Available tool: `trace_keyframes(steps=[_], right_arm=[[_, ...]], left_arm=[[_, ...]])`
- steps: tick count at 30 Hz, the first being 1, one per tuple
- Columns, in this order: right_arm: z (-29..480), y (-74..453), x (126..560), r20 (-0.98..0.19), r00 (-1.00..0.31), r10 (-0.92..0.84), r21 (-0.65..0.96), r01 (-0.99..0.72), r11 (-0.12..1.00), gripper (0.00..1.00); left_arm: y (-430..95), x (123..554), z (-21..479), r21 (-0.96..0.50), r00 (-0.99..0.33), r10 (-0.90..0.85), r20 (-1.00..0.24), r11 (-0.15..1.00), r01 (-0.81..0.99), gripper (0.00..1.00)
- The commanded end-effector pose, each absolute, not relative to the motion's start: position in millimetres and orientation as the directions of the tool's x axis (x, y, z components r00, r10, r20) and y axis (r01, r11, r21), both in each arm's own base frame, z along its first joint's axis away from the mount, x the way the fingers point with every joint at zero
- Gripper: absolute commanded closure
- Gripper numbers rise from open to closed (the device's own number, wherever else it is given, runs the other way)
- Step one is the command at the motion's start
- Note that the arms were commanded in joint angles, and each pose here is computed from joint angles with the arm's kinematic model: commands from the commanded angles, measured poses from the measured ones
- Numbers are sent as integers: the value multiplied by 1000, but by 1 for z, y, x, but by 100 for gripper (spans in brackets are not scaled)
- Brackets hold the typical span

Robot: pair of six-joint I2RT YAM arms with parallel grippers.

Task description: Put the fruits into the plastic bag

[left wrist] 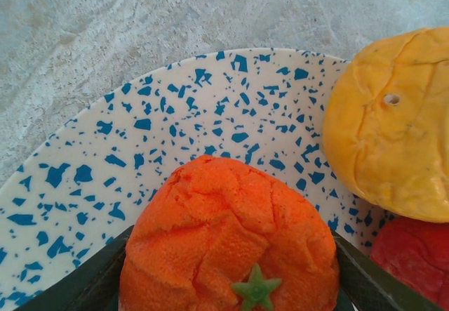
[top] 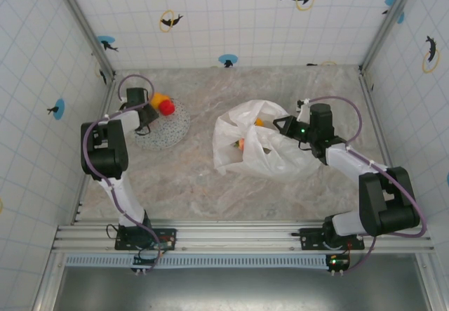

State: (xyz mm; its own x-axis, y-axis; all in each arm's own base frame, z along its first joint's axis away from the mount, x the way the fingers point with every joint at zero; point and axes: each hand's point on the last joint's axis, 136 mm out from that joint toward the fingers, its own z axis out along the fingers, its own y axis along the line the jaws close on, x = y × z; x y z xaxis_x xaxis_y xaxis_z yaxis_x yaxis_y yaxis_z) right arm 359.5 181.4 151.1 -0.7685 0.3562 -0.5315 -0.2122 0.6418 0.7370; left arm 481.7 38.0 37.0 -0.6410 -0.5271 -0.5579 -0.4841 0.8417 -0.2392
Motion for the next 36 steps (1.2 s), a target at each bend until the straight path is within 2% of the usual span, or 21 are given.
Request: trace_keyframes(steps=[1,7,14,23,30,36], right_arm=[[145,179,358,-531,-772,349,729,-207,652,100],[147,180,360,-532,-770,352,732,-209,649,100],[148,187,364,-530,-776,342,734,-217,644,100],[147,188,367,-530,-775,345,733,-214,646,100],[149,188,367,-535,-770,347,730,-213,650,100],[151,190,365,-538,-769,344,727,-218,651,100]], left_arm=[[45,480,70,-270,-575,-534,-620,833,-483,41],[30,453,106,-393,-518,-582,-628,811,-434,42],[-22,406,140,-572,-554,-605,-572,778,-260,43],[-151,334,169,-598,-742,-323,-587,791,129,43],[-236,264,169,-647,-821,-81,-565,662,380,43],[-279,232,165,-626,-809,90,-581,586,514,43]])
